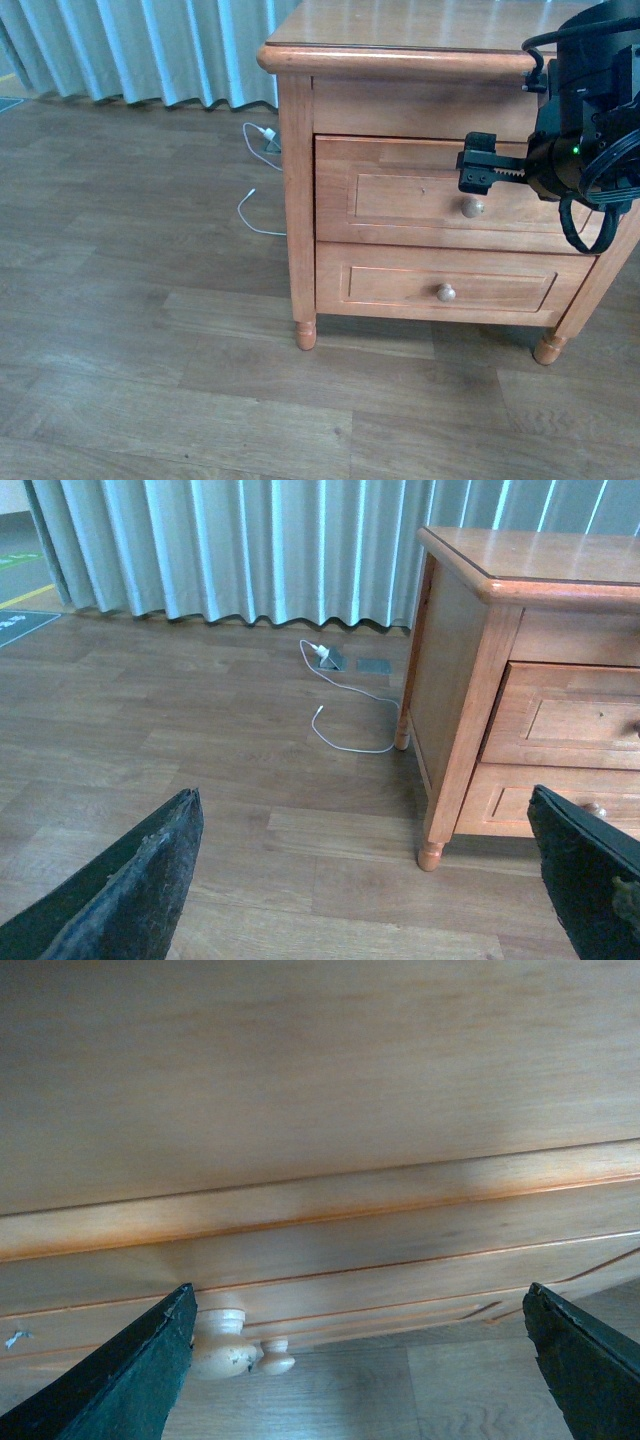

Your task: Put charger into drawer

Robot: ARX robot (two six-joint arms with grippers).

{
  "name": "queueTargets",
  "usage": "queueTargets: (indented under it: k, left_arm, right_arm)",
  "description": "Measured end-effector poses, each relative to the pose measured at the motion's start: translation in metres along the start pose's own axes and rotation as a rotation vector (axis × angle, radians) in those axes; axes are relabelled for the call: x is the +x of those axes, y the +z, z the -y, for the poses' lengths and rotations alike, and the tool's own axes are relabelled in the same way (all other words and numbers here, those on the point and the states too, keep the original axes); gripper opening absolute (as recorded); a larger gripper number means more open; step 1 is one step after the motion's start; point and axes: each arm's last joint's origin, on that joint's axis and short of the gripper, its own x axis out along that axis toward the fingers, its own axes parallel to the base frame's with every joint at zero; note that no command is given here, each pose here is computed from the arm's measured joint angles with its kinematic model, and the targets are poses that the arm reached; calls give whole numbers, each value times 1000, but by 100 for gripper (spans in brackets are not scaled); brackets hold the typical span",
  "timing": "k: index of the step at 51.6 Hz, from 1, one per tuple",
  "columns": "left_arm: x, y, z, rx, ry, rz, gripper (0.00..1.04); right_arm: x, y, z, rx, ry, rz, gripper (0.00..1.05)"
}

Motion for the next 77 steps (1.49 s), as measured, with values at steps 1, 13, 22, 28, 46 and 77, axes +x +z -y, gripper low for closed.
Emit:
queueTargets:
  k: [1, 13, 22, 28, 46, 77]
  left_arm:
    - [0, 0, 0, 0, 0, 0, 99]
    - [0, 0, 0, 0, 0, 0, 99]
    - [0, 0, 0, 0, 0, 0, 99]
    - [0, 0, 0, 0, 0, 0, 99]
    - [0, 0, 0, 0, 0, 0, 99]
    - [0, 0, 0, 0, 0, 0, 99]
  right_arm:
    - [0, 0, 0, 2, 0, 2, 97]
    - [4, -3, 1, 40, 23, 85, 97]
    - [7, -9, 3, 111, 44, 121, 97]
    - [7, -10, 3, 130, 49, 127, 97]
    - [7, -14, 8, 137, 68, 116, 97]
    - [-111, 17, 71, 176, 182, 141, 97]
